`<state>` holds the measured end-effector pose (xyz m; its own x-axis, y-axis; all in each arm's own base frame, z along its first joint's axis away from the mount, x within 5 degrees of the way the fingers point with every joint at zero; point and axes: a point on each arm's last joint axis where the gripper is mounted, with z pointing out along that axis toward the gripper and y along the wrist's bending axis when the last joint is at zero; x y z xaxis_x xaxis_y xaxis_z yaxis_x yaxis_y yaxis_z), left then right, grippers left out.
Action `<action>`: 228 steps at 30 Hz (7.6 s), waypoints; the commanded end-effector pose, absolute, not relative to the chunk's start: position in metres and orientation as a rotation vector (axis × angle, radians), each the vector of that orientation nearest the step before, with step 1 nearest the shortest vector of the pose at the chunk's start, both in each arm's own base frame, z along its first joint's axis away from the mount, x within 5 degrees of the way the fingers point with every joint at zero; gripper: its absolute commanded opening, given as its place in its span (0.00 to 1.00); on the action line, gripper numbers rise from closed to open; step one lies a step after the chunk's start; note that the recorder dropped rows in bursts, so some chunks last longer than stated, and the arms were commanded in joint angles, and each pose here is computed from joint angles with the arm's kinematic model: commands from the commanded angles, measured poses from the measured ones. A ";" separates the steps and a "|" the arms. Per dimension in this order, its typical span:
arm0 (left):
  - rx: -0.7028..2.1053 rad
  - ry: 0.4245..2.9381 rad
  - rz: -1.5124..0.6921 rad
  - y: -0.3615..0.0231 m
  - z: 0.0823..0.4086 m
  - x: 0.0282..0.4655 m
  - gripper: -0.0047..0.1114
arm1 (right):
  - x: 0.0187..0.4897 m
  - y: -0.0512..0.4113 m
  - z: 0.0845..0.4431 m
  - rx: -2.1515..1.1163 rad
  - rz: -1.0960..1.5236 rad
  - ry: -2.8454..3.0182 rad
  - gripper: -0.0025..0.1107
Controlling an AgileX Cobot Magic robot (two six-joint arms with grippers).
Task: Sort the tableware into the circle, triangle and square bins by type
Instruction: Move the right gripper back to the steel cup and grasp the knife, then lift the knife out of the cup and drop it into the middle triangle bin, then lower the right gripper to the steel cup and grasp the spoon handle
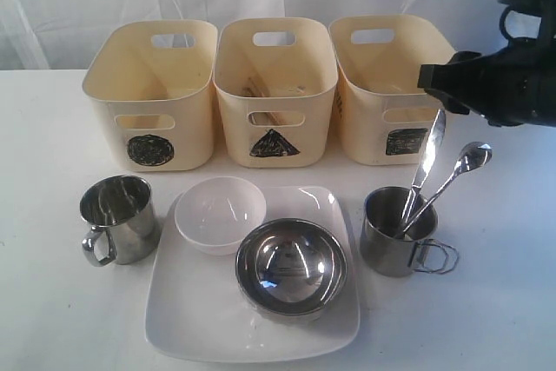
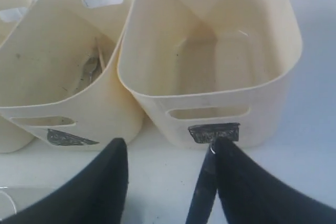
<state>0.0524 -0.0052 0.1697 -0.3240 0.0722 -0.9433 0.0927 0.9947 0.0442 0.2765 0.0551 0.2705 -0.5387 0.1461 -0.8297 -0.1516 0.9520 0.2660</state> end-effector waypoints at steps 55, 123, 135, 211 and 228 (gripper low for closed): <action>0.110 1.899 -0.025 -0.005 0.169 0.052 0.04 | 0.311 0.060 0.249 -0.056 0.411 2.204 0.02; 0.110 1.899 -0.025 -0.005 0.169 0.052 0.04 | 0.398 0.105 0.349 -0.468 0.719 1.648 0.02; 0.110 1.899 -0.025 -0.005 0.169 0.052 0.04 | 0.447 0.125 0.309 -0.534 0.760 1.662 0.02; 0.110 1.899 -0.025 -0.005 0.169 0.052 0.04 | 0.172 0.020 0.267 -0.056 0.284 2.367 0.52; 0.110 1.899 -0.025 -0.005 0.169 0.052 0.04 | 0.206 0.018 0.242 0.154 0.341 2.349 0.52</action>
